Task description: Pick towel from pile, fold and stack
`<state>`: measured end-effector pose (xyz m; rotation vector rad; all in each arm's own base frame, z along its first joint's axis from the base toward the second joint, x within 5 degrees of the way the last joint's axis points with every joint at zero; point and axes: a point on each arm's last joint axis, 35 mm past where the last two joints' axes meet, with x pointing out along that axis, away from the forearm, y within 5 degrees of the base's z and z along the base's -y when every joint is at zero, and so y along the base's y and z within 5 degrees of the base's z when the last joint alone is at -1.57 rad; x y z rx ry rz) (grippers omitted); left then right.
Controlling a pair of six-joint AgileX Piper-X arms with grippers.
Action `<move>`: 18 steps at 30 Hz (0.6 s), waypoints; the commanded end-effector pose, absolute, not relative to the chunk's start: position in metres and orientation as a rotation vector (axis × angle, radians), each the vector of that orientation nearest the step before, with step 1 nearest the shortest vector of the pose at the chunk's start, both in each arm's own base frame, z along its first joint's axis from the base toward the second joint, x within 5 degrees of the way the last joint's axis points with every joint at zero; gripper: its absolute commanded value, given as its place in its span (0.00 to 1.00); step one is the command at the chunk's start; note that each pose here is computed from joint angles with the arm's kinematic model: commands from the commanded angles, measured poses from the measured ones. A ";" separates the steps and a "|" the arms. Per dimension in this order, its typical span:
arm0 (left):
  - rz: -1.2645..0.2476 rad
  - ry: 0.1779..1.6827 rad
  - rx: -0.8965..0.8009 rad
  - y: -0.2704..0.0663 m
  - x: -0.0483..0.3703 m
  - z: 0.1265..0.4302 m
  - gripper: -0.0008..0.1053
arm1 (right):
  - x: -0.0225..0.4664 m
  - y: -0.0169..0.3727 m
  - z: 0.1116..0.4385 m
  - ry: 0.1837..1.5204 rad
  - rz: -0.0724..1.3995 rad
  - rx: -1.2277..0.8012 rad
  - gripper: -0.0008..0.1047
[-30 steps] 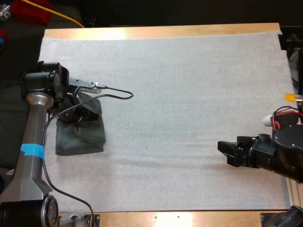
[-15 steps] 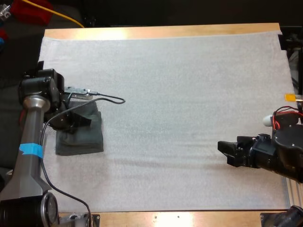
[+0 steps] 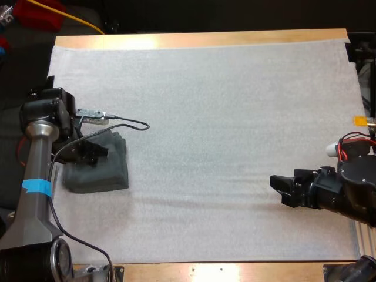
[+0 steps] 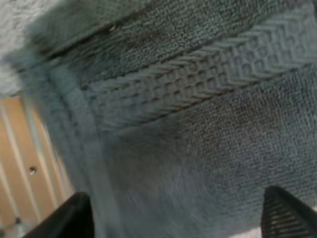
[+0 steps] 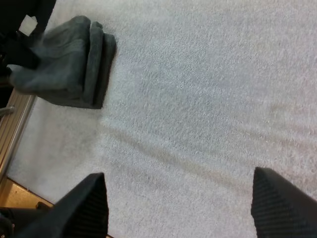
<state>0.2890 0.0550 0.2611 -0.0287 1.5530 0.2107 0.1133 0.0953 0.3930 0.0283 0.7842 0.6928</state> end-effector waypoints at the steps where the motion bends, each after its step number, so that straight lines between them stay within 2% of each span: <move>1: 0.245 1.552 -0.025 0.056 0.290 0.261 0.59 | 0.112 0.094 0.396 0.770 0.701 0.022 0.58; 8: 0.166 1.573 -0.131 0.047 0.288 0.260 0.58 | 0.112 0.094 0.396 0.770 0.701 0.022 0.58; 13: 0.182 1.564 -0.154 0.045 0.288 0.255 0.58 | 0.112 0.095 0.396 0.765 0.702 0.024 0.58; 18: 0.183 1.591 -0.171 0.044 0.279 0.226 0.58 | 0.112 0.095 0.396 0.765 0.702 0.024 0.58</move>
